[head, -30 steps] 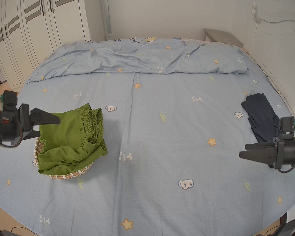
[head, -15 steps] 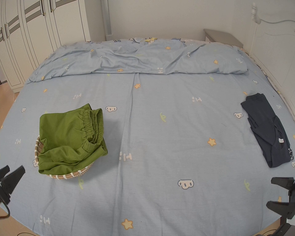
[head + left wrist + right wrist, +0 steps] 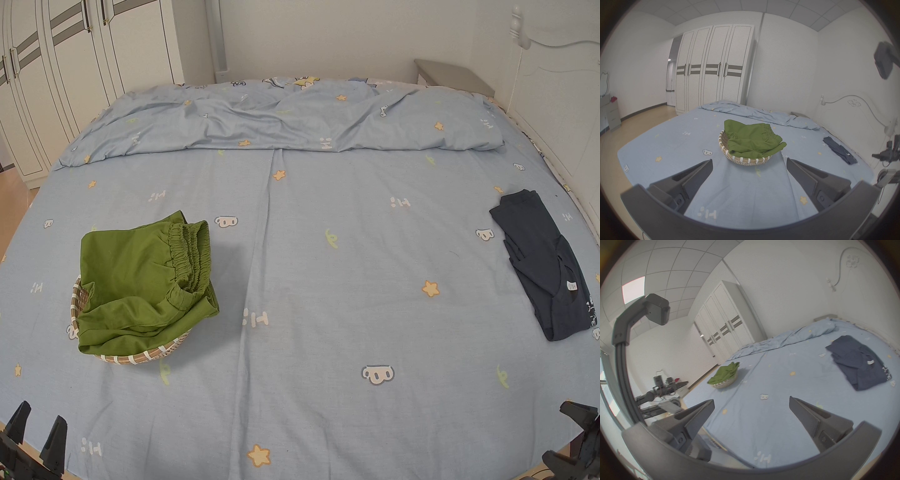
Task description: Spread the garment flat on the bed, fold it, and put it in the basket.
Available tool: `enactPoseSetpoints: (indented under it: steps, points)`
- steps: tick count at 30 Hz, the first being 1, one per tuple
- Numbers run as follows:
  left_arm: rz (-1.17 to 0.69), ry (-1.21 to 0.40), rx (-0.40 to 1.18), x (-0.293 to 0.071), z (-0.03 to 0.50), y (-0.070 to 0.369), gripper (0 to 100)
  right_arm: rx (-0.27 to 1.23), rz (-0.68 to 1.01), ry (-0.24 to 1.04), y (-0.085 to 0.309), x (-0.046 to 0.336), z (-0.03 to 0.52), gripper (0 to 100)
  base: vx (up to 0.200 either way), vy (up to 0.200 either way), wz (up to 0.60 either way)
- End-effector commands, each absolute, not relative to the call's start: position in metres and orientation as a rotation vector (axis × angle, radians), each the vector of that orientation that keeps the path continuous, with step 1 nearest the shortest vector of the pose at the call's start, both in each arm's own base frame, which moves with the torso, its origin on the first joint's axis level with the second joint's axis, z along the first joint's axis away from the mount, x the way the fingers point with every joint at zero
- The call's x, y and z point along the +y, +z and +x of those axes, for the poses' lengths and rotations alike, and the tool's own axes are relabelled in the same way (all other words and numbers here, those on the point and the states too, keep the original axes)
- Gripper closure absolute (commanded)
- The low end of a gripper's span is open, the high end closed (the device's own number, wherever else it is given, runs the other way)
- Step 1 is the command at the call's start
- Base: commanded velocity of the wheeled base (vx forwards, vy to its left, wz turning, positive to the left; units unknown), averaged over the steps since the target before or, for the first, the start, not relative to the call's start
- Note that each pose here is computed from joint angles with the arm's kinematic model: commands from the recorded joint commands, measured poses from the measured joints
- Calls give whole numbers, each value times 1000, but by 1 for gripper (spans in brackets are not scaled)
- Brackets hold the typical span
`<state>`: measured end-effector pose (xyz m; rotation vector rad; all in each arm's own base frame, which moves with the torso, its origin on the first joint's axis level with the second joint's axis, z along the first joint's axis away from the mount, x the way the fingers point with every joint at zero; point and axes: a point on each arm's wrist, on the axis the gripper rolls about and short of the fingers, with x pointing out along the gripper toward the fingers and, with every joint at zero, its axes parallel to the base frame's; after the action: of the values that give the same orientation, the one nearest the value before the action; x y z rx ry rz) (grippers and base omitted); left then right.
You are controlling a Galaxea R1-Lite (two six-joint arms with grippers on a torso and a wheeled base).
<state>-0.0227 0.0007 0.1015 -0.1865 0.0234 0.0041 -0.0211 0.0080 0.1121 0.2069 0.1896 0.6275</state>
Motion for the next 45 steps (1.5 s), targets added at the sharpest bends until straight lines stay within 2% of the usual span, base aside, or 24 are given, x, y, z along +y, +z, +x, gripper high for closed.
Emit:
enactPoseSetpoints:
  steps: [1, 5, 11, 15, 17, 19, 23, 25, 45]
  points:
    - [-123, 1, -37, 0, -22, 81, 0, 150, 193, 473, 87, 5, -22, 0, 0, 0, 0]
    - [-109, 0, -32, 0, -22, 80, 0, 62, 175, 321, 86, 2, -17, 0, 0, 0, 0]
    - [46, 24, -38, 1, -22, 81, 0, 41, 98, 279, 84, 2, -16, 0, 0, 0, 0]
    - [169, -28, -32, -1, -22, 80, 0, 39, 75, 175, 83, -1, -16, 0, 0, 0, 0]
    - [120, -54, -25, -1, -23, 80, 0, 38, 62, 120, 83, -2, -15, 0, 0, 0, 0]
    - [-23, -18, 25, 0, -22, 76, 0, 37, 59, 73, 83, -2, -15, 0, 0, 0, 0]
    - [-1, 5, 14, 0, -22, 75, 0, 15, 29, -23, 81, -1, -18, 0, 0, 0, 0]
    - [9, 5, 14, 0, -22, 75, 0, -22, 12, -20, 78, 0, -23, 0, 0, 0, 0]
    - [3, -5, 12, 0, -22, 76, 0, -8, 8, -15, 77, 0, -23, 0, 0, 0, 0]
